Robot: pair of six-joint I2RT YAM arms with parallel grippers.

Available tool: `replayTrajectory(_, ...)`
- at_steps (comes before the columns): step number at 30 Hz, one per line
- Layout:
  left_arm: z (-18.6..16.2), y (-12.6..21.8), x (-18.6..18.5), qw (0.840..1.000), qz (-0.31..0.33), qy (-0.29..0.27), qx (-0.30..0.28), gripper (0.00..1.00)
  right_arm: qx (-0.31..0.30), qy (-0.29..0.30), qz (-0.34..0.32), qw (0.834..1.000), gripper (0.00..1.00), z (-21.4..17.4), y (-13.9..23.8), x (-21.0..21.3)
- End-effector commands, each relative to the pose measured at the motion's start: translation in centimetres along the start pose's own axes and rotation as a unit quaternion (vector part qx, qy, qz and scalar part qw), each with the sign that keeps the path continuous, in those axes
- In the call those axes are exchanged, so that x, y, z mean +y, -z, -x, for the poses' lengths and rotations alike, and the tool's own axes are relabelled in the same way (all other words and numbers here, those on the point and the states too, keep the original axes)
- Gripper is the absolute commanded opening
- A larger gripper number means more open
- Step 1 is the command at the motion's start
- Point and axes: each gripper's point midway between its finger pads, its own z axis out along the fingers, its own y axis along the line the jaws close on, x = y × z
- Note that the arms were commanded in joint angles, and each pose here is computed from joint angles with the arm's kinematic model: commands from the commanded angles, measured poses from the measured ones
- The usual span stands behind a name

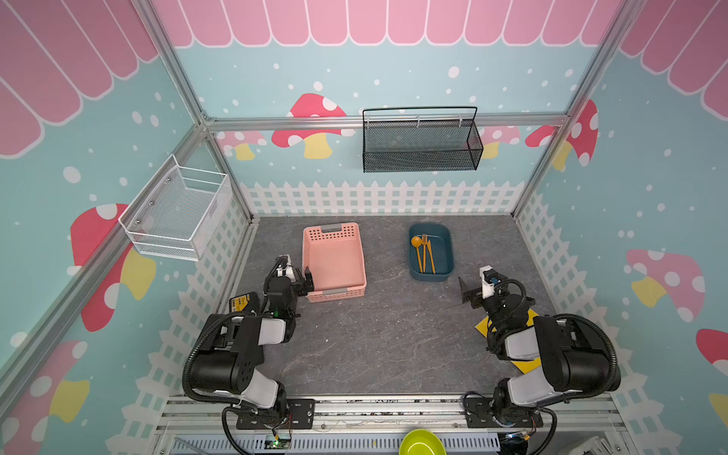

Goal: Place the utensils on the paper napkin and roll it up

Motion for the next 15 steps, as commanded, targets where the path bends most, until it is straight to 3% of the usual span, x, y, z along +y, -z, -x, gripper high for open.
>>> replayTrajectory(1,0.9,-0.31,0.08,1.0,-0.001,-0.003,-0.011,1.0,-0.012,0.014,0.004,1.0,1.0,0.5,0.1,0.18)
replayTrajectory(15,0.92,-0.3,0.06,1.0,-0.001,-0.003,-0.011,1.0,-0.012,0.014,0.003,1.0,0.99,0.45,0.16,0.18)
